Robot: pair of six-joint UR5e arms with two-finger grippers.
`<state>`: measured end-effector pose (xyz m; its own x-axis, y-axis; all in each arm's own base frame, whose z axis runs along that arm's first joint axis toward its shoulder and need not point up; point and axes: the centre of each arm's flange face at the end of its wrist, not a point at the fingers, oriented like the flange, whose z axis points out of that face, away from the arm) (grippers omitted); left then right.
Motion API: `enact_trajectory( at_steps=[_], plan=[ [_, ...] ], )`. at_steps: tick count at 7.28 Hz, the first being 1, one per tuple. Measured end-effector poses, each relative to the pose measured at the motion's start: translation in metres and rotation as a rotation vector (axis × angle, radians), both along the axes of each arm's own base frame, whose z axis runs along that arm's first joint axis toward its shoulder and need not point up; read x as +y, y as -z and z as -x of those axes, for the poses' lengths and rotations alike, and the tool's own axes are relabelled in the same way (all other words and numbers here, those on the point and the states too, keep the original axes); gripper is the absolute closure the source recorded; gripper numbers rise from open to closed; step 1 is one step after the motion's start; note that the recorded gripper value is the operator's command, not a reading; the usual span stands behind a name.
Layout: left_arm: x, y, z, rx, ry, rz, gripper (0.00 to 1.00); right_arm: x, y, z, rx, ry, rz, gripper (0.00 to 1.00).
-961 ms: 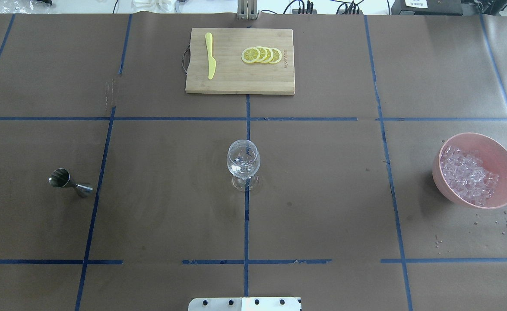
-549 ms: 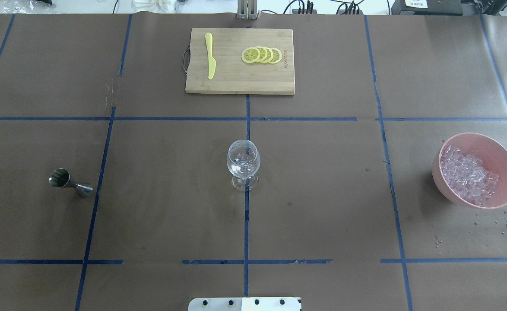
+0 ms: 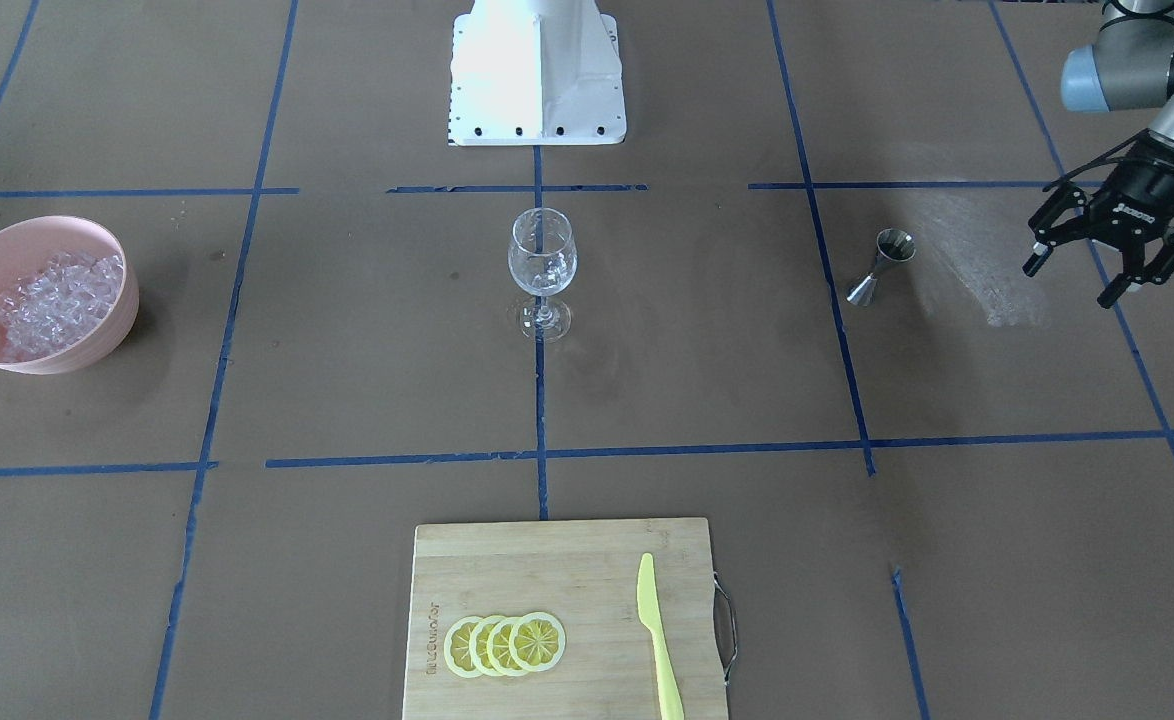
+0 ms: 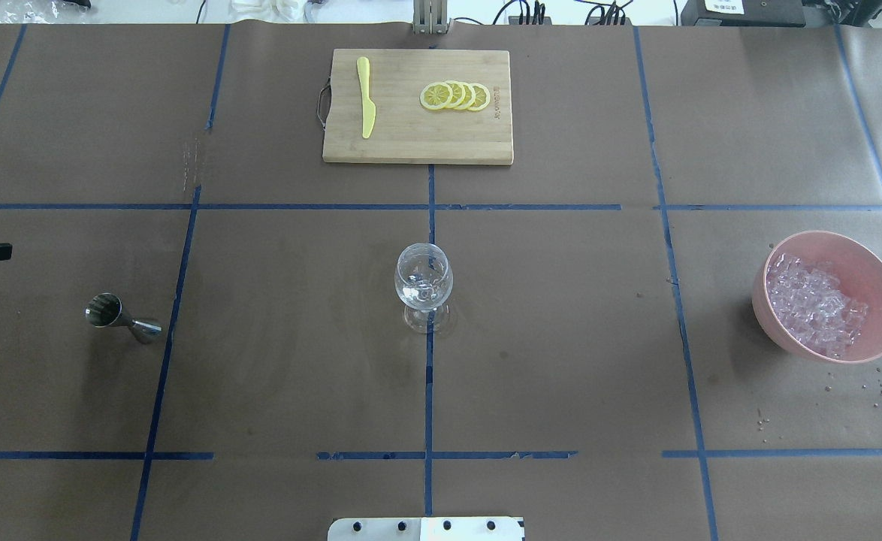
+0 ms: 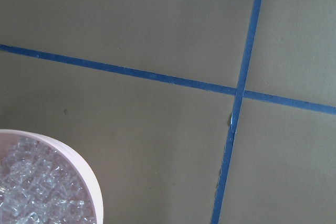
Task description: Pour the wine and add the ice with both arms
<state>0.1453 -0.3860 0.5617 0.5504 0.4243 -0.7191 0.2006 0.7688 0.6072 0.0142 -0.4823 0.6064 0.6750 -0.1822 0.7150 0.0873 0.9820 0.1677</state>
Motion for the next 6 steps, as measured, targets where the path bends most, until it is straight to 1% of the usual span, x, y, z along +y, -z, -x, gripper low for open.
enact_trajectory(
  at_steps=[2,4,6],
  plan=[
    [0.044,0.019,-0.027,0.082,0.036,0.012,0.01,-0.001,0.001,0.002,0.001,0.004,-0.006,0.00],
    [0.080,0.031,-0.057,0.111,0.062,0.026,0.01,-0.001,0.001,0.003,0.001,0.008,-0.010,0.00],
    [0.105,0.032,-0.074,0.130,0.103,0.043,0.01,-0.001,0.001,0.004,0.003,0.010,-0.015,0.00]
  ],
)
